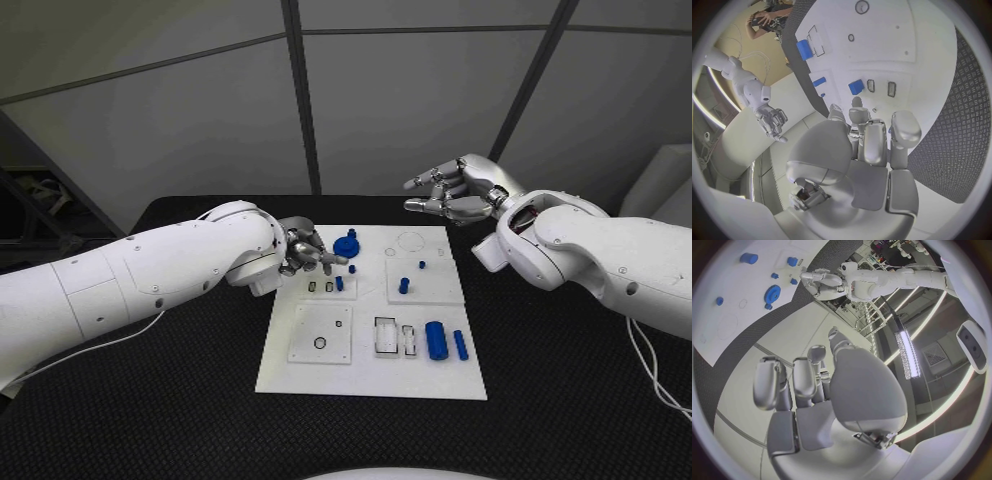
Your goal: Assemble the parts on the task board
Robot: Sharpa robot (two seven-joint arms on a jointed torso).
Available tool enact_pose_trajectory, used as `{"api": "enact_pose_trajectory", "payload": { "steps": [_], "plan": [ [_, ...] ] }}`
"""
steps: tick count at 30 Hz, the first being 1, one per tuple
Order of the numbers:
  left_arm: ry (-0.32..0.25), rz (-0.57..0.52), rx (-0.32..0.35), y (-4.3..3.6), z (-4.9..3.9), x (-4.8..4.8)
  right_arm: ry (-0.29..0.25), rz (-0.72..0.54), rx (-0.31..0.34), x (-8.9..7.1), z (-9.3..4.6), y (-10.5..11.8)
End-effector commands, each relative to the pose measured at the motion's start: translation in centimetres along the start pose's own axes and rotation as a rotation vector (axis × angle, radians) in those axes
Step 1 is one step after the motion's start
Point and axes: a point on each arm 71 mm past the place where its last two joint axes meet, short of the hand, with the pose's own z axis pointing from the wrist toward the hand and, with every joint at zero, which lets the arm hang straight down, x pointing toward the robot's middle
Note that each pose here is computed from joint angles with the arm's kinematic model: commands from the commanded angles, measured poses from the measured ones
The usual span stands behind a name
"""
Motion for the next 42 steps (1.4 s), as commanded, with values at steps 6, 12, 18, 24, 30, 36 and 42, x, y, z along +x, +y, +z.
{"api": "enact_pose_trajectory", "payload": {
  "steps": [6, 12, 18, 24, 30, 36, 42],
  "plan": [
    [0.04, 0.094, -0.103, -0.28, 0.76, 0.57, -0.01, -0.004, 0.023, -0.2, 0.0, 0.0],
    [0.054, 0.118, -0.109, -0.97, 1.13, 0.94, -0.008, -0.008, 0.03, -0.1, 0.0, -0.1],
    [0.068, 0.132, -0.109, -1.38, 1.29, 1.19, -0.005, -0.01, 0.035, -0.1, 0.1, -0.1],
    [0.078, 0.141, -0.11, -1.52, 1.36, 1.3, -0.003, -0.01, 0.039, 0.0, 0.2, -0.1],
    [0.089, 0.15, -0.108, -1.79, 1.42, 1.47, 0.003, -0.01, 0.043, 0.1, 0.3, -0.2],
    [0.095, 0.155, -0.111, -1.86, 1.51, 1.46, 0.007, -0.01, 0.045, 0.1, 0.3, -0.2],
    [0.095, 0.155, -0.11, -1.92, 1.6, 1.4, 0.01, -0.01, 0.046, 0.2, 0.3, -0.2]
  ]
}}
